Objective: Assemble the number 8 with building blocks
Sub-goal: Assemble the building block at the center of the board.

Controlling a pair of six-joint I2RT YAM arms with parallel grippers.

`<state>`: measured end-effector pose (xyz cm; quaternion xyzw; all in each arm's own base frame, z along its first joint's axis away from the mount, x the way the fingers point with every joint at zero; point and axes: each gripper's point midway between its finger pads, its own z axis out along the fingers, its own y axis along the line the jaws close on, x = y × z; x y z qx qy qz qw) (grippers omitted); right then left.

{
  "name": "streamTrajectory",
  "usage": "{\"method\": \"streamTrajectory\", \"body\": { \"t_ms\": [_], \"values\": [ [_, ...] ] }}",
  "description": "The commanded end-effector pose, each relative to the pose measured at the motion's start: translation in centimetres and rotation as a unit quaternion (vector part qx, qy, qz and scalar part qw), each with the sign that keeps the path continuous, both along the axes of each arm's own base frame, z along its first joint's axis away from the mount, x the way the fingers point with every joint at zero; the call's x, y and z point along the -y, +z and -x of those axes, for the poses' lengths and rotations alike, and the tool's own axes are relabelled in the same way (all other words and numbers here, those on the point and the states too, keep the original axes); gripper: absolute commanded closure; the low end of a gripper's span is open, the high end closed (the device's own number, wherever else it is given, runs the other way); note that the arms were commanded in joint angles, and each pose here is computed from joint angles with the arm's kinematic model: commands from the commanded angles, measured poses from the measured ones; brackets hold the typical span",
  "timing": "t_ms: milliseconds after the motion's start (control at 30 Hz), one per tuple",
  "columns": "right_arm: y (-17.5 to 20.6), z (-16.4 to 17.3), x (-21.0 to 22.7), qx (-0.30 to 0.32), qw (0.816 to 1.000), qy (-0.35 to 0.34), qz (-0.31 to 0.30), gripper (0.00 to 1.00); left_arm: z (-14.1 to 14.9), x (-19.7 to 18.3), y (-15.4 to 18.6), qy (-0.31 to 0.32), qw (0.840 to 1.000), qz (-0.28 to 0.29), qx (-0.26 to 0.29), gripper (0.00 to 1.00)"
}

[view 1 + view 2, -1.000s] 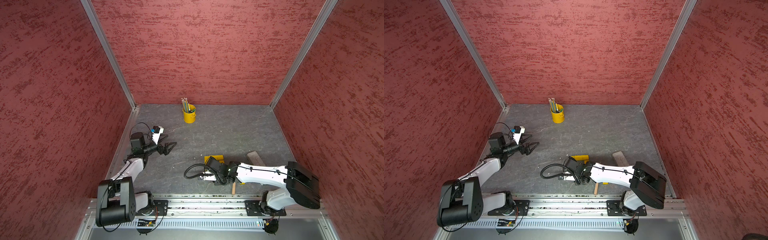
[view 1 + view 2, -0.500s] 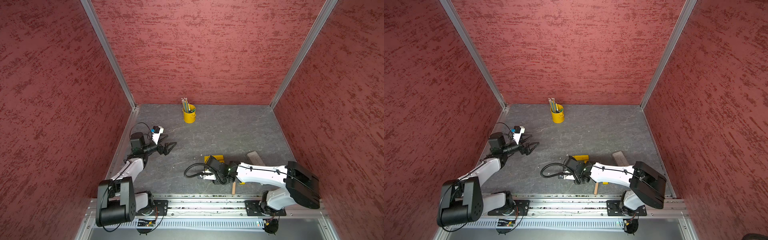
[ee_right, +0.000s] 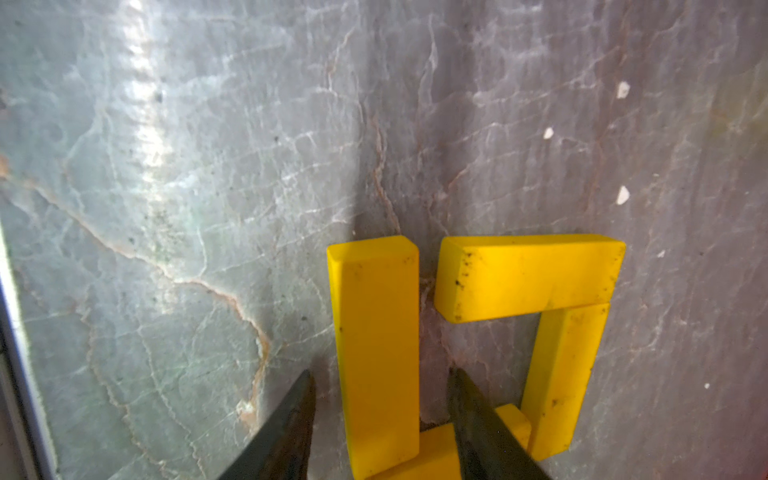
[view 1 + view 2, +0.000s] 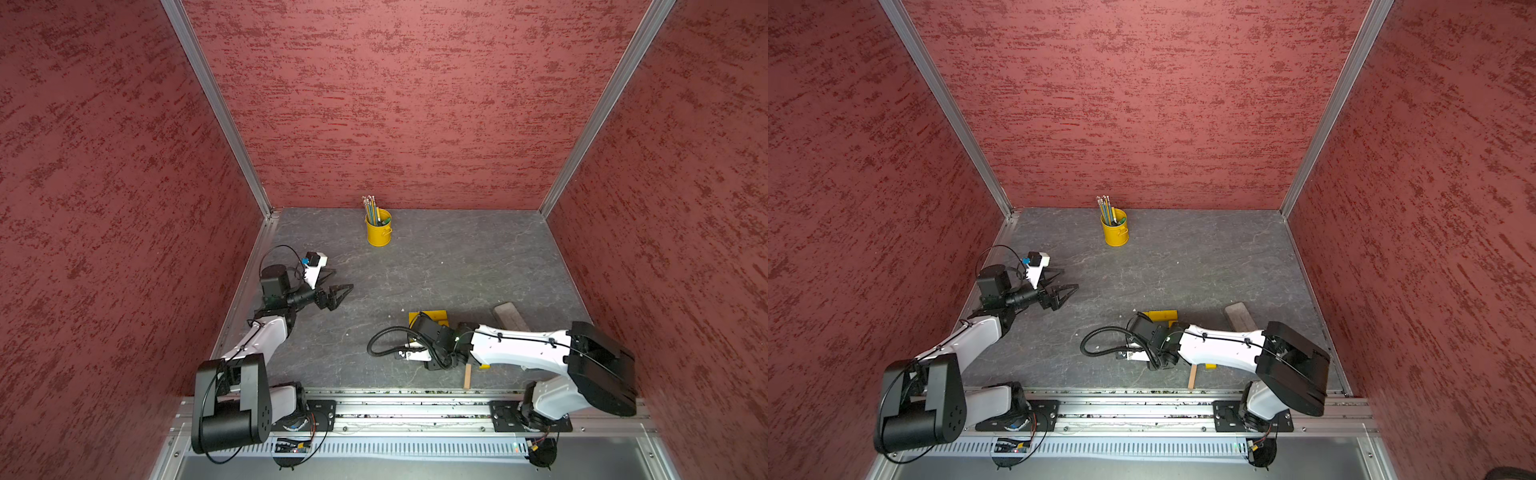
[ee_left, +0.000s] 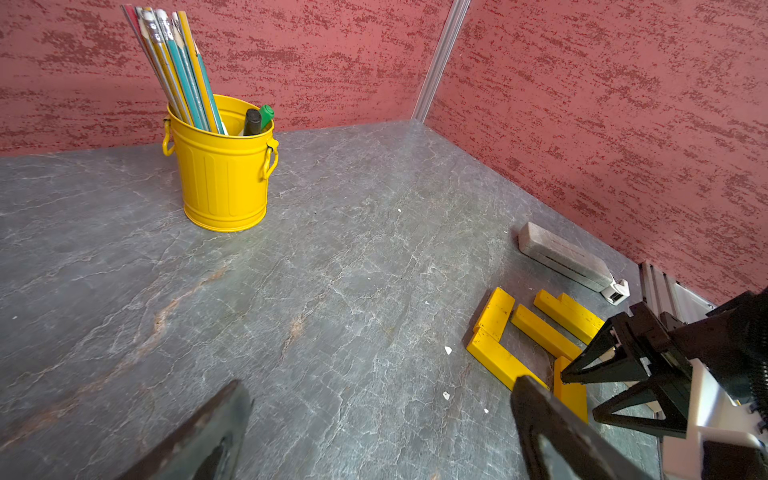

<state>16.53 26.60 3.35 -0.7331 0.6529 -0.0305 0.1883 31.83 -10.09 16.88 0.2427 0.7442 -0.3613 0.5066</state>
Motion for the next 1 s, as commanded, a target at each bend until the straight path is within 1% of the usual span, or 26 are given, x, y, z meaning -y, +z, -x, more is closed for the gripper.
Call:
{"method": "streamTrajectory", "body": {
  "t_ms": [0, 100, 200, 333, 633, 767, 967],
  "values": [
    [0.0, 0.3, -0.9, -0.015, 1.000, 0.008, -0.017, 0.47, -0.2, -0.1, 1.2, -0.007, 1.000, 0.007, 0.014, 0.00],
    [-0.2, 0.3, -1.1, -0.020, 1.000, 0.009, -0.018, 0.47, -0.2, -0.1, 1.2, -0.007, 1.000, 0.008, 0.011, 0.00],
    [-0.2, 0.0, -1.1, -0.023, 1.000, 0.004, -0.018, 0.44, -0.2, 0.0, 0.9, -0.008, 1.000, 0.009, 0.008, 0.00],
    [-0.3, -0.2, -0.6, -0.029, 0.999, -0.005, -0.015, 0.37, -0.3, -0.1, 0.8, -0.008, 1.000, 0.008, 0.007, 0.00],
    [0.2, -1.1, -0.7, -0.048, 0.998, -0.018, -0.023, 0.33, -0.4, -0.1, 0.6, -0.009, 1.000, 0.009, 0.003, 0.00],
    [0.3, -0.9, -0.7, -0.055, 0.998, -0.010, -0.021, 0.34, -0.4, -0.1, 0.4, -0.008, 1.000, 0.007, 0.002, 0.00],
    [-0.4, 0.0, -0.1, -0.073, 0.997, -0.004, -0.011, 0.39, -0.4, -0.1, 0.2, -0.008, 1.000, 0.006, 0.001, 0.00]
  ]
}}
